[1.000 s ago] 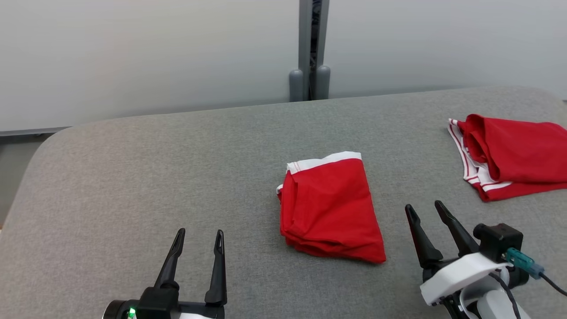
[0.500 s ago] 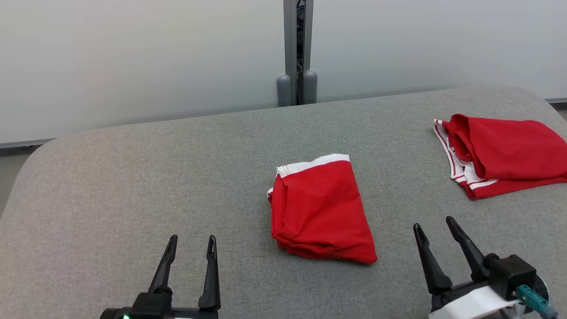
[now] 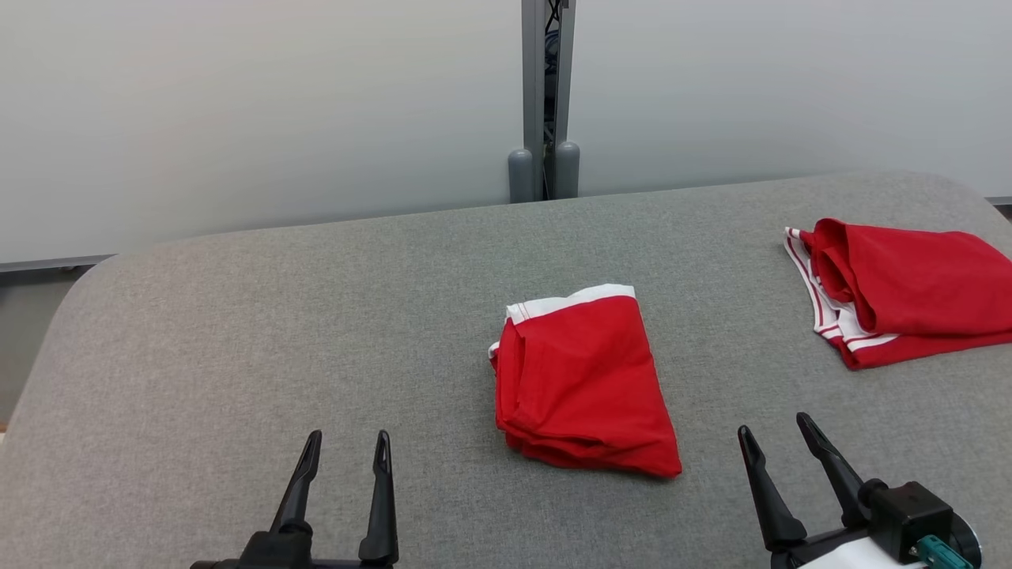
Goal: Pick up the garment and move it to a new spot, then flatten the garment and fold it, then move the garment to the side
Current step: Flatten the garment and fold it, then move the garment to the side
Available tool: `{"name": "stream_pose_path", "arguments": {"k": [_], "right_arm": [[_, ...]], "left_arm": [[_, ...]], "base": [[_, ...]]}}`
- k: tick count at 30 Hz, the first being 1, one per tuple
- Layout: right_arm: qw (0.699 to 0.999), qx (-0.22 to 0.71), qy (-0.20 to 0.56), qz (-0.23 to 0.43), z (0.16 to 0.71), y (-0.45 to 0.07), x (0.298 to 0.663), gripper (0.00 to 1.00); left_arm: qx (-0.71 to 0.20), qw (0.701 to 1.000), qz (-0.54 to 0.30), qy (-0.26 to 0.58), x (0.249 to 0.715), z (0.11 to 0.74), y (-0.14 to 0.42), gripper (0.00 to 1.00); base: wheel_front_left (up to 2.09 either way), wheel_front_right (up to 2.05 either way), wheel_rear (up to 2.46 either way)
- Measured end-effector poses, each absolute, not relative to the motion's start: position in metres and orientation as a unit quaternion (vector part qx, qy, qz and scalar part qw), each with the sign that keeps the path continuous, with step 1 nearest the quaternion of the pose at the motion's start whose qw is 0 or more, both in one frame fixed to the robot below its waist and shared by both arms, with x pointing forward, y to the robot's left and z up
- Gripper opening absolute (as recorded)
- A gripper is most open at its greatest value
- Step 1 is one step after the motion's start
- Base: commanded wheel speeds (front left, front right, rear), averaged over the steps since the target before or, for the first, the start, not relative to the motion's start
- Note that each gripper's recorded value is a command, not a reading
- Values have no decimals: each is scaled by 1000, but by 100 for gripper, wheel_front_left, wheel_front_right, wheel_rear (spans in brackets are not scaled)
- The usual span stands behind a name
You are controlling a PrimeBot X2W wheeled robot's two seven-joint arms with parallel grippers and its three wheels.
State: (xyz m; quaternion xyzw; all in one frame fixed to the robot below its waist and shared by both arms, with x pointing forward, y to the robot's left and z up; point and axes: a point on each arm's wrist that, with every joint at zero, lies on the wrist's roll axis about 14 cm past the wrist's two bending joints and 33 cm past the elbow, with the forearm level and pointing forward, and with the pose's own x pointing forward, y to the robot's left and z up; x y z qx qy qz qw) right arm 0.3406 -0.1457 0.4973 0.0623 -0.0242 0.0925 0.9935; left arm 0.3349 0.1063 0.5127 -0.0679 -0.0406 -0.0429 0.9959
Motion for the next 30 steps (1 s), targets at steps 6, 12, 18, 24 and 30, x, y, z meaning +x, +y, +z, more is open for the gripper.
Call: {"name": "stream_pose_path", "arguments": {"k": [6, 12, 18, 24, 30], "right_arm": [[993, 64, -22, 96, 496, -142, 342, 100], [991, 83, -8, 102, 488, -135, 350, 100], [982, 148, 30, 114, 472, -118, 370, 100], [972, 179, 92, 124, 451, -115, 397, 100], [956, 222, 139, 133, 443, -108, 428, 100]], "left_arm": [[-65, 996, -39, -38, 333, 511, 109, 100], [-64, 997, -36, -32, 333, 507, 110, 100], [-61, 997, -30, -26, 331, 502, 113, 100], [-60, 998, -23, -18, 328, 497, 117, 100], [-57, 998, -14, -8, 333, 491, 121, 100]], "base": [[0, 0, 0], [0, 0, 0], [0, 0, 0], [0, 0, 0], [0, 0, 0]]}}
